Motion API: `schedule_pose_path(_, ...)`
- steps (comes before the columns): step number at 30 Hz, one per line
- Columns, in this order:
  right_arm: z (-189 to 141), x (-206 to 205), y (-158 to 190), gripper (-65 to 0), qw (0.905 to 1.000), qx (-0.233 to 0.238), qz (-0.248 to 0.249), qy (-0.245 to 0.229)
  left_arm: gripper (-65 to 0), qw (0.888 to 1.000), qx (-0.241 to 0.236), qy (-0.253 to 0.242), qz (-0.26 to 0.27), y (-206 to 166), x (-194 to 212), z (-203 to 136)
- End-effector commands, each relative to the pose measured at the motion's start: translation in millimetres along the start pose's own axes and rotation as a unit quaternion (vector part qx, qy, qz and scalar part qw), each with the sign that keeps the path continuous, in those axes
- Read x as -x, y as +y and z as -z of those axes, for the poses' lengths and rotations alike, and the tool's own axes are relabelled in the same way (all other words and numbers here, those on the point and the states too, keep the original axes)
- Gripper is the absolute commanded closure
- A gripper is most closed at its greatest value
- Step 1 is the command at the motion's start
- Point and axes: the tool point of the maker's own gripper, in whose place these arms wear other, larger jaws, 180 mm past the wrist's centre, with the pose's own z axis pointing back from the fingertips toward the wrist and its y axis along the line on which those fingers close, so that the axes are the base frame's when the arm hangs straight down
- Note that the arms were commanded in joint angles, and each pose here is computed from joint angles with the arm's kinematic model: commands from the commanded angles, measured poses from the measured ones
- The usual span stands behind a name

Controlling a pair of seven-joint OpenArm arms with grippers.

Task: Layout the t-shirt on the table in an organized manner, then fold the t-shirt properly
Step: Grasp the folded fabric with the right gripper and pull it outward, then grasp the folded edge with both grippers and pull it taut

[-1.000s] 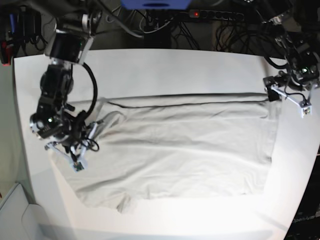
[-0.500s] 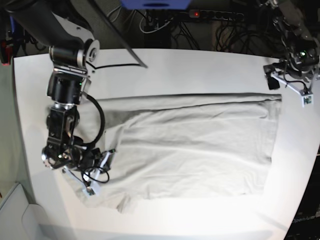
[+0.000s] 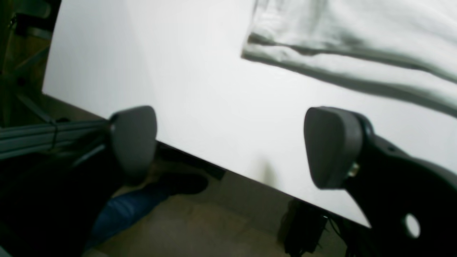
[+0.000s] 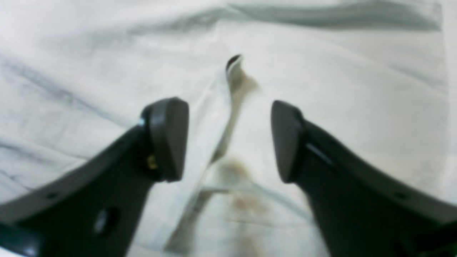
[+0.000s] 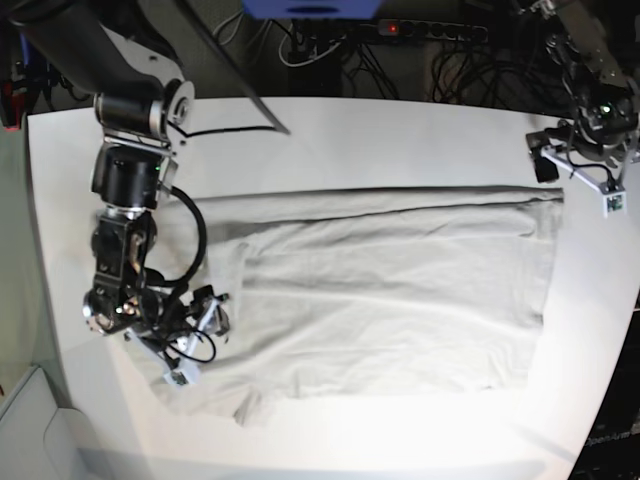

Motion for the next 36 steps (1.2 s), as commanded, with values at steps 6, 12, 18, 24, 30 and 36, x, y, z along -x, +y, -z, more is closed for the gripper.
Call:
schedule_pose_path(6, -40.7, 3.7, -43.1, -45.9, 0.9976, 0.068, -0.010, -0.006, -64.3, 1.000, 0.001, -0.016, -0.009, 0.7, -15.0, 5.9)
schedule_pose_path(12, -69.7, 54.9, -60.6, -45.9, 0.9935, 0.114, 0.003, 0.009, -64.1, 1.000, 0.017, -0.001, -0.022, -8.4, -15.7, 23.0)
schedule_pose_path(18, -90.2, 97.6, -67.9, -45.9, 0.9893, 0.141, 0.024, 0.029, -64.0, 0.999, 0.030, 0.019, -0.037, -14.9, -14.0, 44.9)
schedule_pose_path(24, -95.4, 117.0, -70.9, -45.9, 0.9874, 0.147, 0.040, 0.041, -64.0, 0.999, 0.044, -0.020, -0.026, -29.2, -24.8, 52.6)
schedule_pose_path(30, -100.5, 129.3, -76.2, -45.9, 0.9851, 0.155, 0.055, 0.051, -63.9, 0.998, 0.052, -0.009, -0.029, -32.9, -12.9, 70.4)
schedule_pose_path(36, -100.4, 132.8, -75.2, -45.9, 0.9850, 0.154, 0.055, 0.054, -63.9, 0.998, 0.052, -0.002, -0.032, -29.3, -12.7, 81.0)
